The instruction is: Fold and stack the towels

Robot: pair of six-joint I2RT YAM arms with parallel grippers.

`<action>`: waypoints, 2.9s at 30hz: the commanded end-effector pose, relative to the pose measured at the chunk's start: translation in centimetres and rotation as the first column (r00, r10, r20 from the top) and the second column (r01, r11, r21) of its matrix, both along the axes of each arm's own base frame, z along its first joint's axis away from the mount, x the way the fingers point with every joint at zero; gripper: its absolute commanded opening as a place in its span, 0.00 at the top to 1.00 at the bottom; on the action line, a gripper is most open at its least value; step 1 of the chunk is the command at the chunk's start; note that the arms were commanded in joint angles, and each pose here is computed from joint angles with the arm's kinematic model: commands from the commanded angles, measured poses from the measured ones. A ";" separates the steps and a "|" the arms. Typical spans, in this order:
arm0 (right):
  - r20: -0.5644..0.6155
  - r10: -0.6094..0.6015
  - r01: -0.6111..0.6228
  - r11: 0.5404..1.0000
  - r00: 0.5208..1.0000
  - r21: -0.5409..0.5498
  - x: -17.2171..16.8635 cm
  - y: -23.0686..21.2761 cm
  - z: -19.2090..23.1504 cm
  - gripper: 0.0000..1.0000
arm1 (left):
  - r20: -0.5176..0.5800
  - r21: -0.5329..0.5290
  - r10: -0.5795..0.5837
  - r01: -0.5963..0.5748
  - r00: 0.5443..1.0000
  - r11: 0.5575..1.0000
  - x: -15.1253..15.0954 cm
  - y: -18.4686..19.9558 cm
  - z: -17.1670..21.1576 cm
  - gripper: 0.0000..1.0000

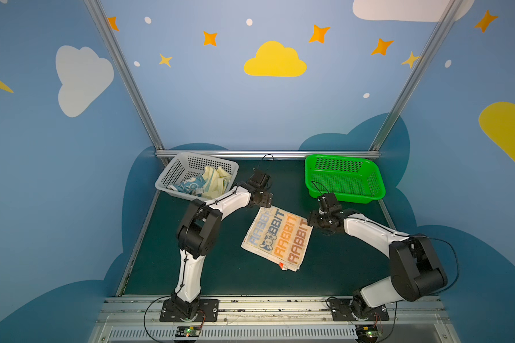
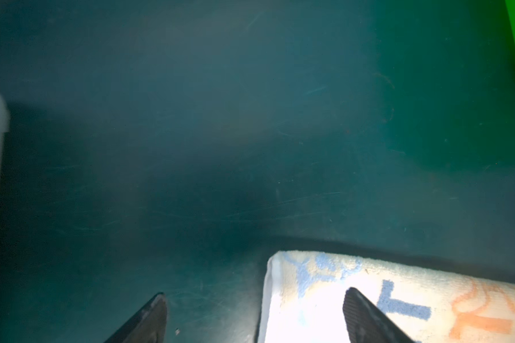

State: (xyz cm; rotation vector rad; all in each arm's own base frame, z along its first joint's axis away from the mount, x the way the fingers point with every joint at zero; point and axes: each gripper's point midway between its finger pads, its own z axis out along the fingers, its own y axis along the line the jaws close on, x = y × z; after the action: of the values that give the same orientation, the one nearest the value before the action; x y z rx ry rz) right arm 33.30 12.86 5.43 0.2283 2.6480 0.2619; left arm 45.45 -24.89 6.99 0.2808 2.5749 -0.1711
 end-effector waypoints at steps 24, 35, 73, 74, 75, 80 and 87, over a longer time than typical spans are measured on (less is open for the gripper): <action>-0.140 0.032 -0.017 0.994 0.990 0.110 1.8 2.3 -4.1 0.71 | -0.173 0.005 0.008 -0.007 0.985 1.000 -0.6 -0.8 -5.8 0.45; -0.166 0.027 -0.013 0.996 0.986 0.088 0.7 1.8 -4.4 0.67 | -0.197 0.001 0.005 -0.004 0.980 1.000 -1.2 -0.8 -6.7 0.56; -0.105 0.089 -0.076 0.989 0.990 0.124 1.9 2.8 -3.6 1.00 | -0.193 0.013 0.018 -0.016 0.981 1.000 -0.4 -0.8 -7.0 0.96; -0.095 0.088 -0.076 0.990 0.992 0.123 2.2 2.8 -3.4 1.00 | -0.188 0.013 0.020 -0.018 0.982 1.000 -0.2 -0.7 -6.8 0.96; -0.080 0.092 -0.082 0.989 0.992 0.121 2.6 2.9 -3.0 1.00 | -0.181 0.015 0.024 -0.021 0.983 1.000 0.1 -0.6 -6.6 0.96; 0.004 0.112 -0.112 0.987 0.994 0.114 4.7 3.3 -1.3 1.00 | -0.107 0.012 0.040 -0.038 0.994 0.999 2.0 -0.1 -4.6 0.96; 0.098 0.133 -0.142 0.985 0.986 0.098 7.0 3.4 1.4 1.00 | 0.048 0.008 0.048 -0.048 0.998 0.999 4.8 0.3 -0.1 0.96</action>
State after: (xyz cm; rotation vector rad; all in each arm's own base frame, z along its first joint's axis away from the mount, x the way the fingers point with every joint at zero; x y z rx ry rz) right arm 38.63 16.24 5.14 0.1047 2.6311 0.4588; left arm 48.20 -24.90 3.39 0.2262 2.6431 -0.1606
